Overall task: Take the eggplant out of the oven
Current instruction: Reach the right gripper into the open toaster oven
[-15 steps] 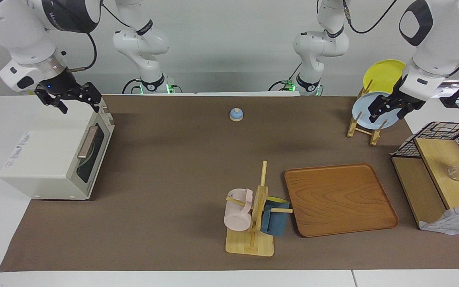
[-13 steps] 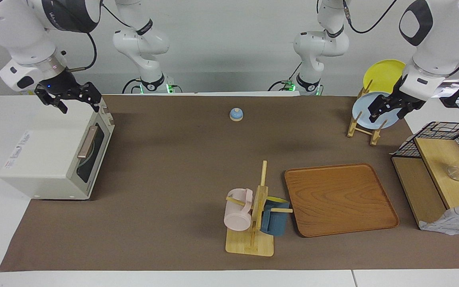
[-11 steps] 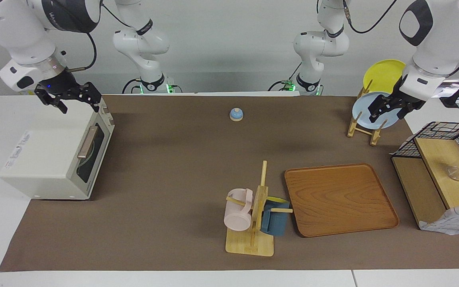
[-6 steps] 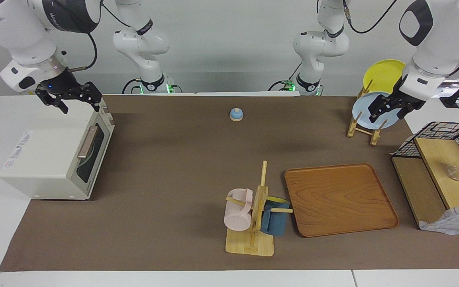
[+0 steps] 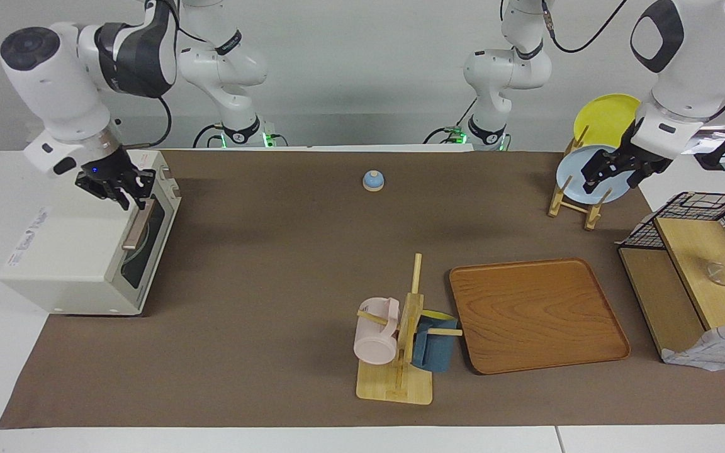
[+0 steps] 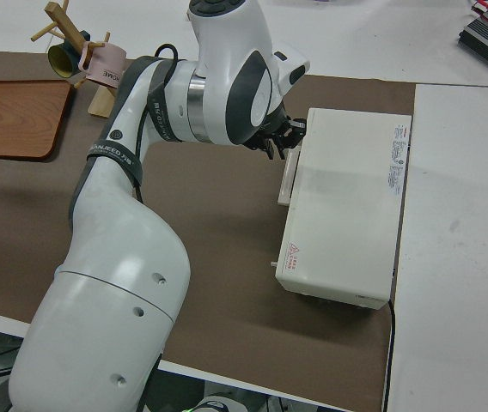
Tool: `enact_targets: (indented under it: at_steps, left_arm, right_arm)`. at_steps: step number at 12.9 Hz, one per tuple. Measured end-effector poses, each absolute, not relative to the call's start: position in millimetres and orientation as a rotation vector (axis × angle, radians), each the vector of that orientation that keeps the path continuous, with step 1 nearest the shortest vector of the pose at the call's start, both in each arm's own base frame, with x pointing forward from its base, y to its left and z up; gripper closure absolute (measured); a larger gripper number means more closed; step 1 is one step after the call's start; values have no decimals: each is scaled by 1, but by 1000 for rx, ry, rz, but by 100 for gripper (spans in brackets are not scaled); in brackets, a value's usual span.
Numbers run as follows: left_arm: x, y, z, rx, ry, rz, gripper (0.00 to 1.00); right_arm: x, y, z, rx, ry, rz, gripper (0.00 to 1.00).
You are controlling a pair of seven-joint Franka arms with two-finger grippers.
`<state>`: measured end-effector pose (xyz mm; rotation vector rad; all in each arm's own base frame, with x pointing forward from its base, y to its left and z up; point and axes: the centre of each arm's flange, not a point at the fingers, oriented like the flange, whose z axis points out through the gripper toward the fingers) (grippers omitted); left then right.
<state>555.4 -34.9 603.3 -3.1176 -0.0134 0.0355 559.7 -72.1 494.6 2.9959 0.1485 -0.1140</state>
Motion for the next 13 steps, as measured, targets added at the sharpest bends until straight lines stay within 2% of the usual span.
enact_targets:
  at_steps: [2, 6, 9, 13]
  left_arm:
    - [555, -35, 603, -3118, -13, 35, 0]
    - [555, -35, 603, -3118, -13, 35, 0]
    - [555, -35, 603, -3118, -13, 35, 0]
    - [555, -35, 603, -3118, -13, 35, 0]
  right_arm:
    - [567, -75, 472, 2939, 187, -175, 99]
    - [568, -67, 469, 2921, 222, -174, 99]
    - [573, -18, 451, 2954, 248, -150, 99]
    - [598, 40, 353, 3051, 238, -114, 99]
